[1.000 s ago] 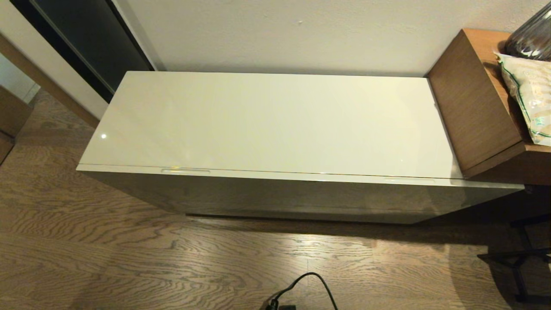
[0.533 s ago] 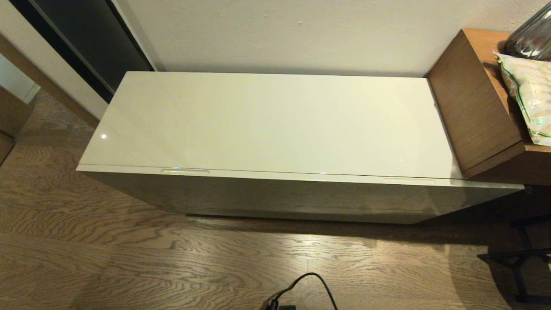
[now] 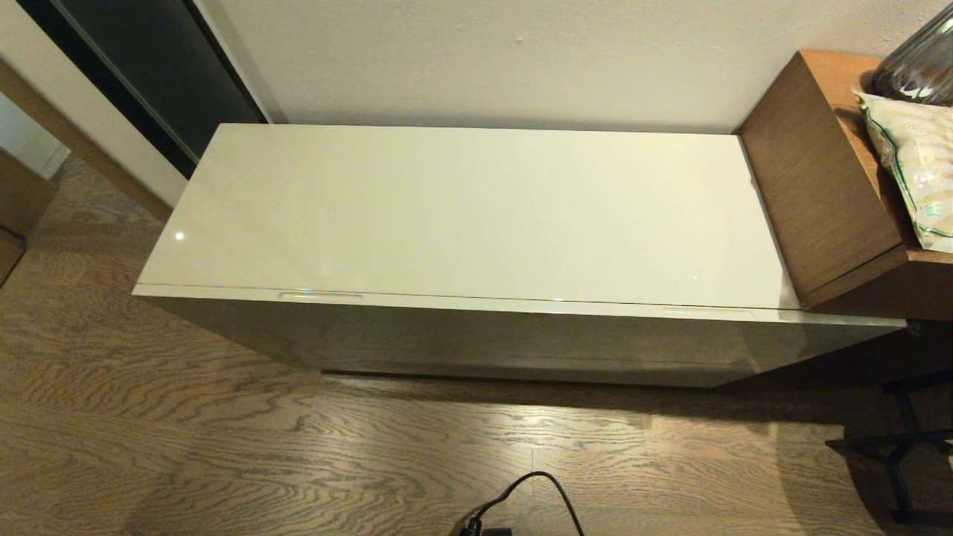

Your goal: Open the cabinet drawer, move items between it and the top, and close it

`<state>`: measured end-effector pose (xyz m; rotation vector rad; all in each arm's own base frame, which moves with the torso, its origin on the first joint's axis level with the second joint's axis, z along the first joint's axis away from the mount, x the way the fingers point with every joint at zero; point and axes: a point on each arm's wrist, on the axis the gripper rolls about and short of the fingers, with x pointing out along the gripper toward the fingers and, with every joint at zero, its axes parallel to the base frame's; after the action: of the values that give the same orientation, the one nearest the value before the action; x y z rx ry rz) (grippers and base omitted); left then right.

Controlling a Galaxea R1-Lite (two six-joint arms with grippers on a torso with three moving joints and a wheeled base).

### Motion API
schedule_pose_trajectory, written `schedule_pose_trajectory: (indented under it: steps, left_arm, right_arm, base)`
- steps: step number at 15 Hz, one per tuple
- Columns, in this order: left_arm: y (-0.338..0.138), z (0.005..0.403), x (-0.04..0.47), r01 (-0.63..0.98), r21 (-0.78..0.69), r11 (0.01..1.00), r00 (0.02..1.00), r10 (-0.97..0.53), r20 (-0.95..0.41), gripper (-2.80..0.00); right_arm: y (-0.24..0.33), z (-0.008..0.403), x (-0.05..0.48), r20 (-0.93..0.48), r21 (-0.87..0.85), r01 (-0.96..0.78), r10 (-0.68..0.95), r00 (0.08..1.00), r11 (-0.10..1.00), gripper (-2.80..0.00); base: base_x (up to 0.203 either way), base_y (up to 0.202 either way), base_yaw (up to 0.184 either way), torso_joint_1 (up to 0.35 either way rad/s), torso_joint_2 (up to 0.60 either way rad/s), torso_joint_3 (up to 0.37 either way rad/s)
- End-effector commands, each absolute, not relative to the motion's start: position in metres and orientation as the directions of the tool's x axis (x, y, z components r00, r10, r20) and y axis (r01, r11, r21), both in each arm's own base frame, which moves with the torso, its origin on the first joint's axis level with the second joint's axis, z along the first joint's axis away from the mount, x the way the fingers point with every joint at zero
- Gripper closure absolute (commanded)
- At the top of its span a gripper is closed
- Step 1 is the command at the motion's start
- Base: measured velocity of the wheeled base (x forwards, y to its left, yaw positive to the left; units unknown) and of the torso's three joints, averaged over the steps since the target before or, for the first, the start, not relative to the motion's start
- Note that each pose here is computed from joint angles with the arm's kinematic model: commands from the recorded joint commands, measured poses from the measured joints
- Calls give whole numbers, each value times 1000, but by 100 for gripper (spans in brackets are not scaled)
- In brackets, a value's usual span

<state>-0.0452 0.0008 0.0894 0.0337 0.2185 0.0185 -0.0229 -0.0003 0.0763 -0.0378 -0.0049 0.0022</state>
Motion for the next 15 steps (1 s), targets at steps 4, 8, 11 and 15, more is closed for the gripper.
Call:
schedule_pose_trajectory:
  steps: [4,8,11,15]
  left_arm:
    - [0,74,-23,3,35,999,1000,-3,-22,0]
    - [0,76,-23,0,2,1000,1000,0,-5,0]
    - [0,75,-23,0,2,1000,1000,0,-6,0]
    - [0,75,-23,0,2,1000,1000,0,-6,0]
  right_arm:
    - [0,76,-23,6,-38,-3,3,1000,999,0]
    - [0,76,-23,8,-38,-3,3,1000,999,0]
    - [0,76,-23,6,-34,-3,3,1000,999,0]
    - [0,76,-23,9,12,-2,1,1000,1000,0]
  base:
    - [0,0,0,0,0,0]
    - [0,0,0,0,0,0]
    - [0,0,0,0,0,0]
    - [0,0,0,0,0,0]
